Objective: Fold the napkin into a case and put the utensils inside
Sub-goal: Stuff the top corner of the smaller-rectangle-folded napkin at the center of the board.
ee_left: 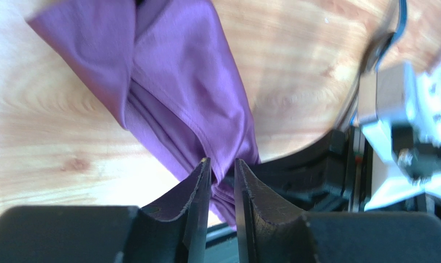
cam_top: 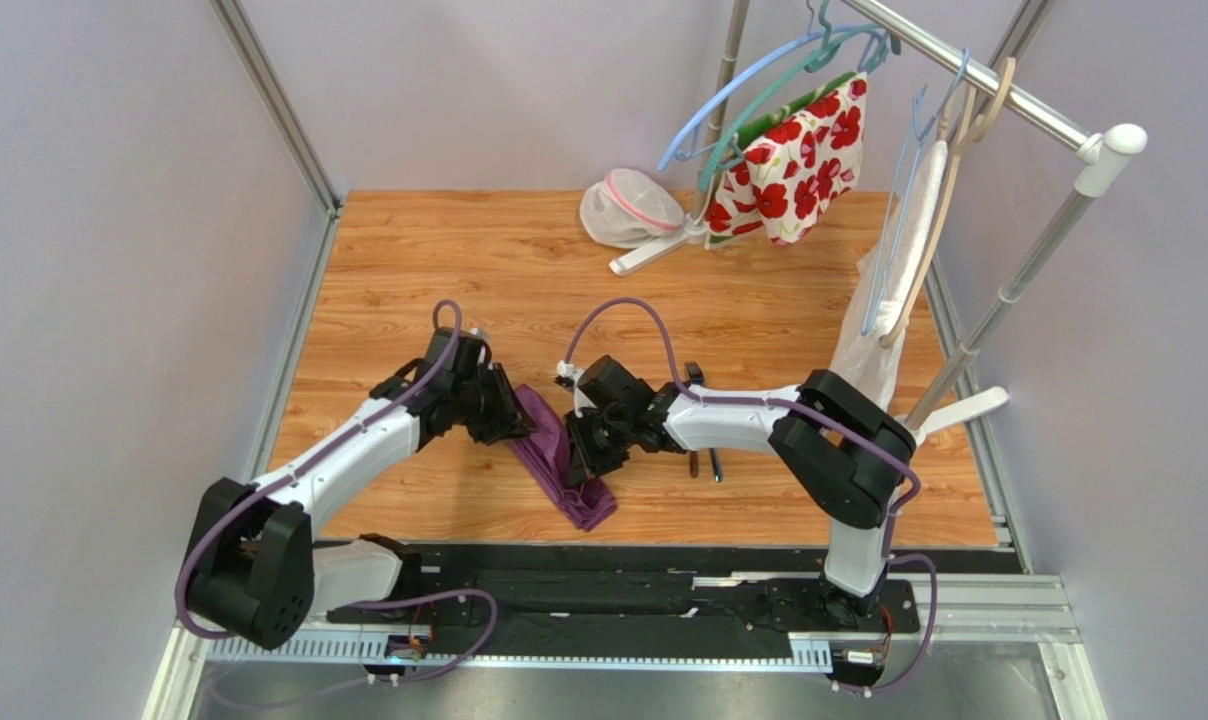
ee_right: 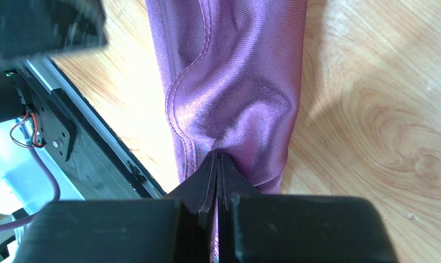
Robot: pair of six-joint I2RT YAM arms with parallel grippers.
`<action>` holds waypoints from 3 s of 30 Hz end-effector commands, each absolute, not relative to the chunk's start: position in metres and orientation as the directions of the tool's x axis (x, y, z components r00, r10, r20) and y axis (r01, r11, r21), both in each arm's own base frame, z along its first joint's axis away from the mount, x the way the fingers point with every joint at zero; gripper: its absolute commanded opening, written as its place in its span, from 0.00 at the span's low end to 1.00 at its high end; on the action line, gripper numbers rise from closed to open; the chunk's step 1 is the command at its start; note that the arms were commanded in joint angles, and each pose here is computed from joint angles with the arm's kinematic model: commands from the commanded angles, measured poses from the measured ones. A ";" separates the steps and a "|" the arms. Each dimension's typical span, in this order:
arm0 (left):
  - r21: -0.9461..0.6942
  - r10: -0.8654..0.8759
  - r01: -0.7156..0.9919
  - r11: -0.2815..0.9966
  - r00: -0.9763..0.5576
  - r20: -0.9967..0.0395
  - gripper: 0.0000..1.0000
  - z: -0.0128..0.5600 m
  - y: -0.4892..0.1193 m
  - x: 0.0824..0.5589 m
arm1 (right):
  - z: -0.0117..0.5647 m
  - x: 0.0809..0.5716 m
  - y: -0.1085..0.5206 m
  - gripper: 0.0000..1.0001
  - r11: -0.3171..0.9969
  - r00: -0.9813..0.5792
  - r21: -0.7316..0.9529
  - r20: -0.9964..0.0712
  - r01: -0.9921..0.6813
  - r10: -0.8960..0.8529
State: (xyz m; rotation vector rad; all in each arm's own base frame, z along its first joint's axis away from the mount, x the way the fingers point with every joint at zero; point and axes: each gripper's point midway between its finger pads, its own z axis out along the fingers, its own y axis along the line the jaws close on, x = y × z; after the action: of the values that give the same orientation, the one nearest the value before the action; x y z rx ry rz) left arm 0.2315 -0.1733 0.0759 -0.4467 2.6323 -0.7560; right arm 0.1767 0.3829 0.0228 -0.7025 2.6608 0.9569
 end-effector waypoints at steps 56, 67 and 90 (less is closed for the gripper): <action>0.023 -0.194 -0.210 0.977 -0.935 -0.296 0.06 0.021 -0.103 0.302 | -0.054 0.160 0.283 0.00 0.879 -0.938 0.340 -0.214 -0.334 -0.274; -0.321 -0.171 -0.054 0.945 -0.921 -0.350 0.09 0.097 -0.161 0.299 | -0.044 0.167 0.284 0.00 0.862 -0.915 0.327 -0.252 -0.387 -0.315; -0.140 -0.140 -0.121 0.983 -0.980 -0.138 0.01 0.011 -0.152 0.257 | -0.050 0.166 0.282 0.00 0.876 -0.928 0.324 -0.228 -0.358 -0.295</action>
State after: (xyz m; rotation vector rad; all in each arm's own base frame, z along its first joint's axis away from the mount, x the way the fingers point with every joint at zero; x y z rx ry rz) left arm 0.2629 -0.1577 0.0183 -0.1818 2.9597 -0.2644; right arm 0.1897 0.3593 0.0199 -0.5353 2.6013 0.9774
